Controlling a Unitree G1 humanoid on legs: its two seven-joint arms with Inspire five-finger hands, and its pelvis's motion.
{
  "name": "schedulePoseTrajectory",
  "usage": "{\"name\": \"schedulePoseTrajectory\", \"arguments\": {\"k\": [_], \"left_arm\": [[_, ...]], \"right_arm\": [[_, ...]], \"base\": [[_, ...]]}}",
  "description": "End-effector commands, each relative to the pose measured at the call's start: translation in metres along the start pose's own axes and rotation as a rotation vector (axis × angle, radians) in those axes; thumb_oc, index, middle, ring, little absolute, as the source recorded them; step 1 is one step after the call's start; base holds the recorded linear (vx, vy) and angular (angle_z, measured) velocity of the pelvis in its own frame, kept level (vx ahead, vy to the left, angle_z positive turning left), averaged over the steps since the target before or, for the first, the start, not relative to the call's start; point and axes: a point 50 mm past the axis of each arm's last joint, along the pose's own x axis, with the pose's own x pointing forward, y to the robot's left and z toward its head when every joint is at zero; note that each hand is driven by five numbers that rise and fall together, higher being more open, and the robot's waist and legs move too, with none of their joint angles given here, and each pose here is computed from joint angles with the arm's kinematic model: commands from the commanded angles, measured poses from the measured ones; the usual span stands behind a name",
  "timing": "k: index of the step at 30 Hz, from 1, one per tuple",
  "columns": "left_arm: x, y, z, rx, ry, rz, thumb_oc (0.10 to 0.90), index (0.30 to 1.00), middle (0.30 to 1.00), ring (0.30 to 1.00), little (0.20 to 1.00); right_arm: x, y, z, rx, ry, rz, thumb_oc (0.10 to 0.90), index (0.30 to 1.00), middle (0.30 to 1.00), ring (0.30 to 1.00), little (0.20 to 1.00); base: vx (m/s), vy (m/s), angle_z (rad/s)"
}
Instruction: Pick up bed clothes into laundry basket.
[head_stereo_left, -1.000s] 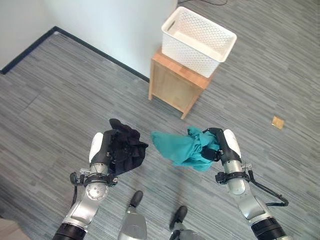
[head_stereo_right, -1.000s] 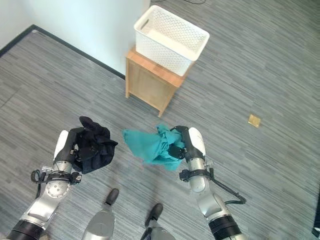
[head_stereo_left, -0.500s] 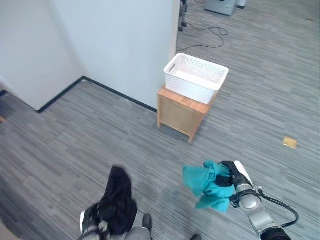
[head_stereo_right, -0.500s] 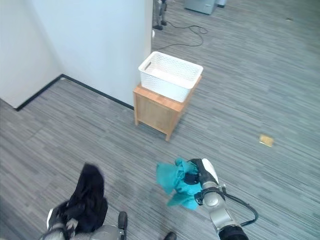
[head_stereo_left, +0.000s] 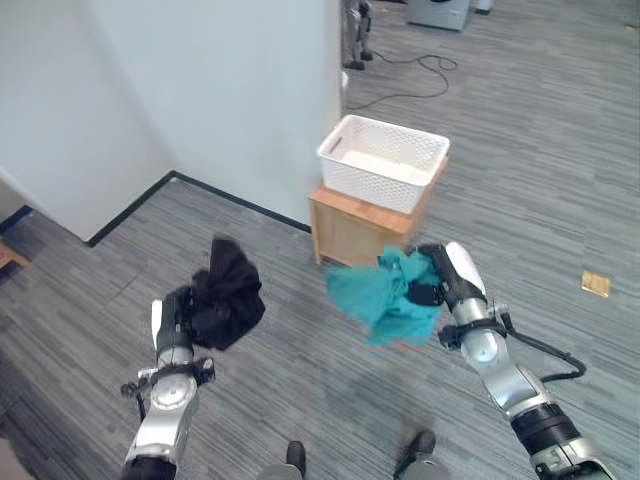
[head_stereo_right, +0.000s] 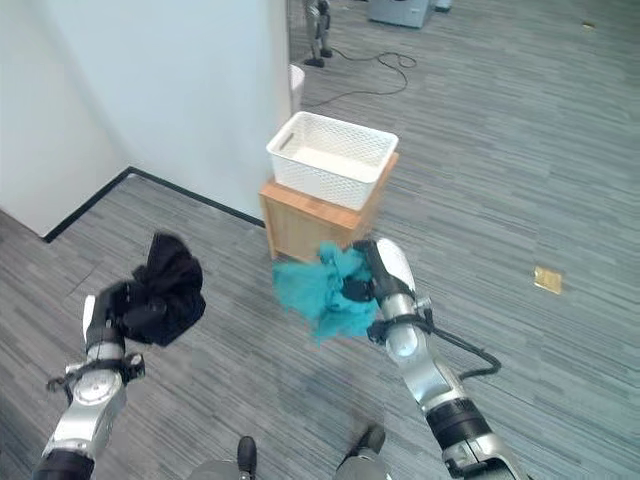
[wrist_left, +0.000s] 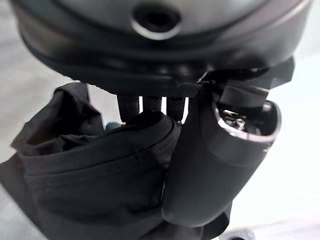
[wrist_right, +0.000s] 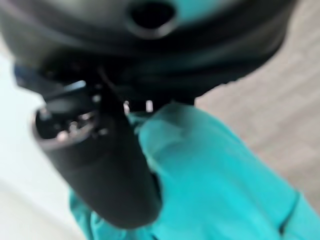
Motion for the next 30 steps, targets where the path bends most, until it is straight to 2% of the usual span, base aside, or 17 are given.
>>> {"name": "schedulePoseTrajectory", "arguments": {"k": [1, 6, 12, 23, 25, 30], "left_arm": [[0.007, 0.014, 0.051, 0.027, -0.276, 0.042, 0.400, 0.300, 0.300, 0.300, 0.300], [-0.007, 0.013, 0.046, -0.019, -0.275, 0.033, 0.400, 0.300, 0.300, 0.300, 0.300], [-0.016, 0.007, 0.048, -0.049, -0.287, -0.003, 0.400, 0.300, 0.300, 0.300, 0.300], [-0.030, 0.021, 0.077, 0.025, -0.450, -0.003, 0.400, 0.300, 0.300, 0.300, 0.300], [-0.032, 0.023, 0.080, 0.048, -0.469, -0.016, 0.400, 0.300, 0.300, 0.300, 0.300], [-0.024, 0.018, 0.078, 0.100, -0.443, -0.080, 0.400, 0.300, 0.300, 0.300, 0.300]], "right_arm": [[0.023, -0.043, 0.067, 0.053, -0.291, -0.276, 0.400, 0.300, 0.300, 0.300, 0.300], [0.010, -0.038, 0.081, 0.088, -0.382, -0.272, 0.400, 0.300, 0.300, 0.300, 0.300], [0.002, -0.049, 0.079, 0.037, -0.408, -0.288, 0.400, 0.300, 0.300, 0.300, 0.300], [-0.001, -0.057, 0.027, 0.004, -0.202, -0.290, 0.400, 0.300, 0.300, 0.300, 0.300], [0.001, -0.062, 0.027, -0.009, -0.204, -0.310, 0.400, 0.300, 0.300, 0.300, 0.300], [0.029, -0.102, 0.049, -0.101, -0.263, -0.455, 0.400, 0.300, 0.300, 0.300, 0.300]], "base": [[0.50, -0.123, 0.00], [0.33, -0.226, -0.07], [0.30, -0.077, -0.14], [0.29, 0.187, -0.26], [0.18, 0.214, -0.10], [0.23, 0.222, -0.01]]}}
